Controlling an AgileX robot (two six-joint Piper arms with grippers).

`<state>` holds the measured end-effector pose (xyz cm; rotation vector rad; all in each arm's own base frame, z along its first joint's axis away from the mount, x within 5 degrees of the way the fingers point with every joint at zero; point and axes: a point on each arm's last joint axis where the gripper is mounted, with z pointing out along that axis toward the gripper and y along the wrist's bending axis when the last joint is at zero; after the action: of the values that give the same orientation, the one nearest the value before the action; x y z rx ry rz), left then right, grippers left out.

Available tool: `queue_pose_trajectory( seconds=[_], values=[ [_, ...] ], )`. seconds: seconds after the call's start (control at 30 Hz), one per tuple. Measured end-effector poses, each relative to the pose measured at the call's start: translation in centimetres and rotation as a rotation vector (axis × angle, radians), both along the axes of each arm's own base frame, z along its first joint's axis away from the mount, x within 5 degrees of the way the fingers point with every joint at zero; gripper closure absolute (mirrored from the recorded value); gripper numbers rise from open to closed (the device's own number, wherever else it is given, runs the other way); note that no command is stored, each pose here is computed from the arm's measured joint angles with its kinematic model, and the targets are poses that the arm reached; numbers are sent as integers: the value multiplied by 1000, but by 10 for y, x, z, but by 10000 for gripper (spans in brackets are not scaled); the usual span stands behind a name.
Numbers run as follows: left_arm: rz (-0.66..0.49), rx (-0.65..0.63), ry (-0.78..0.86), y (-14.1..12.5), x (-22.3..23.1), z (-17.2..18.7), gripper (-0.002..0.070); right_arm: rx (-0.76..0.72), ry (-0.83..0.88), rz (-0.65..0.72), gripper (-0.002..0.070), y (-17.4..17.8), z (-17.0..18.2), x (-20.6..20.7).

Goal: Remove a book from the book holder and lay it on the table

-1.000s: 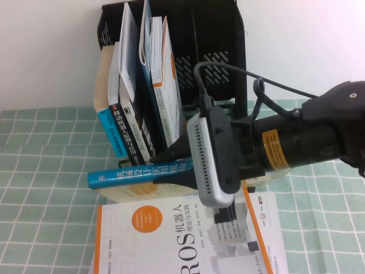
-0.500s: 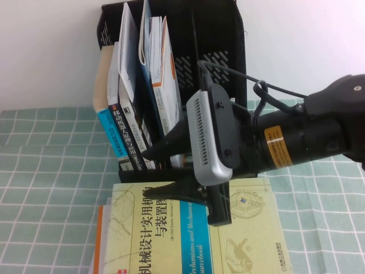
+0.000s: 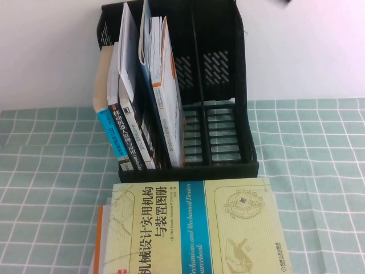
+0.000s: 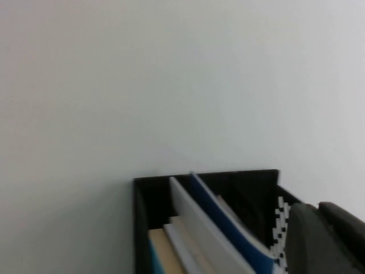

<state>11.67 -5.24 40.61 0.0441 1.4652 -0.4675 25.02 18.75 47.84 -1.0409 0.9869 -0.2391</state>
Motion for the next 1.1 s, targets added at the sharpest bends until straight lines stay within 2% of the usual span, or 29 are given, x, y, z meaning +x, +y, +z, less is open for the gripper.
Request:
queue_pose_trajectory(
  seconds=[0.13, 0.2, 0.27, 0.33, 0.4, 0.5, 0.6, 0.8, 0.93, 1.1],
  values=[
    [130, 76, 13, 11, 3, -3, 678, 39, -32, -347, 673, -40, 17, -3],
    [202, 105, 28, 17, 4, -5, 678, -28, 44, -548, 675, -62, 12, -4],
    [280, 122, 51, 24, 5, -6, 678, -179, 185, -719, 676, -80, -1, -7],
    [346, 129, 72, 30, 5, -8, 678, -308, 420, -856, 677, -96, -22, -14],
    [400, 159, 84, 36, 4, -10, 678, -367, 616, -905, 677, -103, -37, -23],
    [448, 195, 76, 46, -3, -14, 678, -350, 809, -838, 677, -106, -49, -40],
    [488, 168, 57, 59, -14, -25, 678, -278, 915, -721, 678, -112, -53, -69],
    [512, 120, -23, 74, -45, -61, 678, -97, 928, -480, 678, -131, -75, -129],
    [468, 152, -67, 68, -55, -86, 678, 23, 884, -378, 678, -139, -118, -152],
    [309, 220, -101, 48, -52, -107, 678, 234, 857, -304, 678, -145, -168, -168]
  ],
)
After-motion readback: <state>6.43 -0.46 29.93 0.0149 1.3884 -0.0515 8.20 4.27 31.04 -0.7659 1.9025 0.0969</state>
